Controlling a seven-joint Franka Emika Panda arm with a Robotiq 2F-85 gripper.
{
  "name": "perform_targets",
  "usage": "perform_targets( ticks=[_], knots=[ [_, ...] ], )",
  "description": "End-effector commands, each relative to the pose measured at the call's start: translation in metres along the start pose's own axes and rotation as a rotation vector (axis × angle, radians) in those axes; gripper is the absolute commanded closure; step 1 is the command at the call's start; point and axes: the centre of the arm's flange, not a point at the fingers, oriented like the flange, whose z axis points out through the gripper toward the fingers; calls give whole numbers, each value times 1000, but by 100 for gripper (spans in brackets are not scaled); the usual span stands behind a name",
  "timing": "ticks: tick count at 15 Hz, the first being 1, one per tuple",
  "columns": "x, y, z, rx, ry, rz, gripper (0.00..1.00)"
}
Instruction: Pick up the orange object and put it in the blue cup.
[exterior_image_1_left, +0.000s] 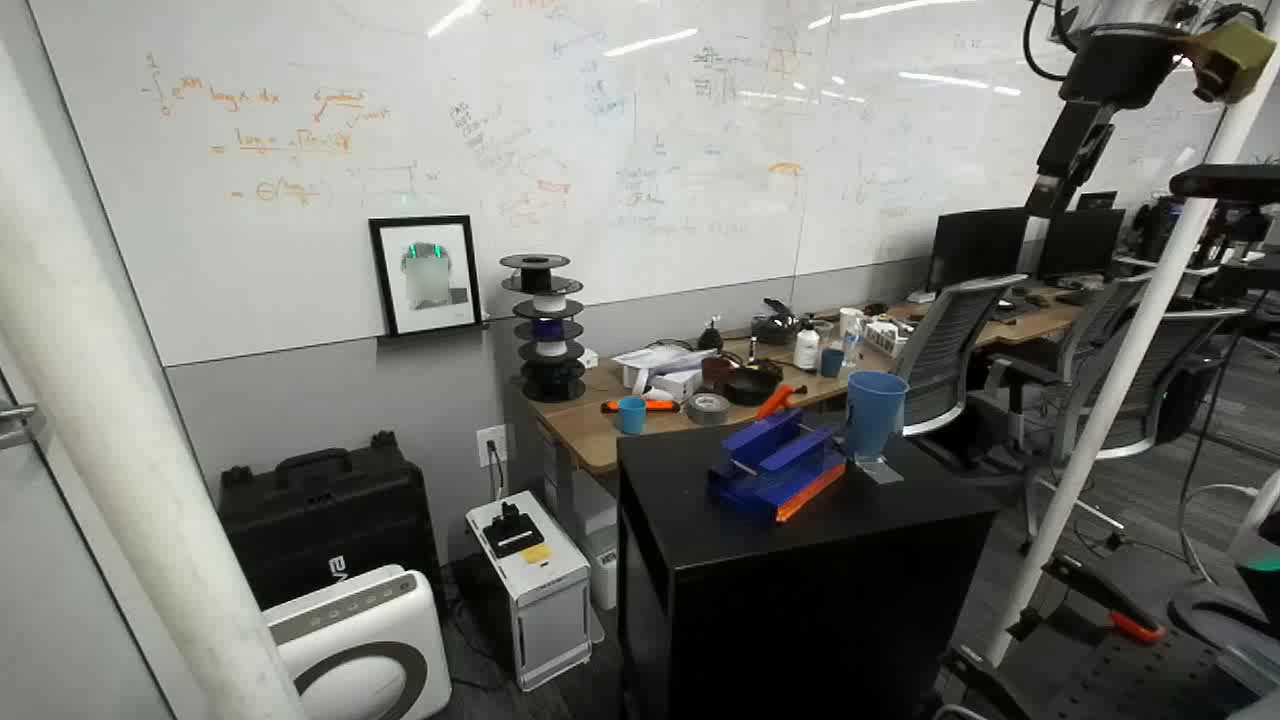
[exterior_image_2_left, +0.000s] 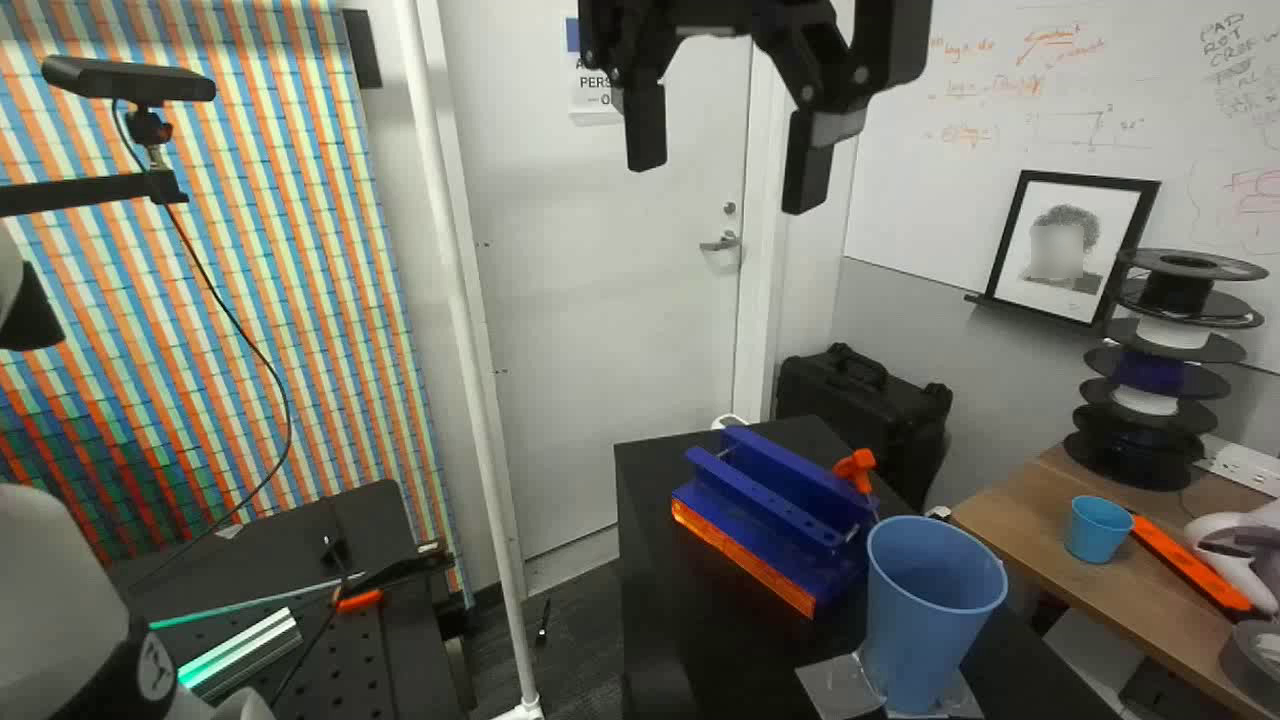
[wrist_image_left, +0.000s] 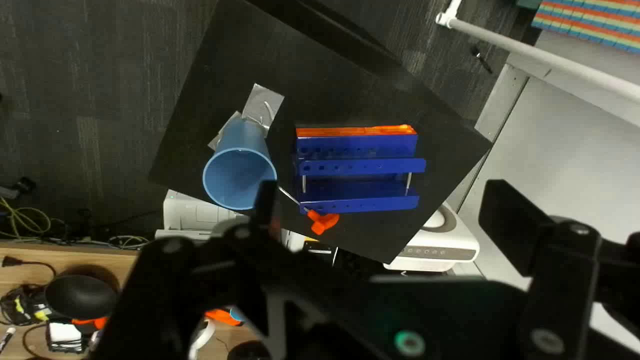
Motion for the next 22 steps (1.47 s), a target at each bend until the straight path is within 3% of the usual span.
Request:
perform_targets(
  ticks=[1,9,15,22],
  knots=[
    [1,0,-2,-2,4,0,0],
    [8,4,-9,-16,32,-22,0],
    [88,30,29,46,-128,-266,0],
    [189,59,124,34,-274,-372,0]
  ],
)
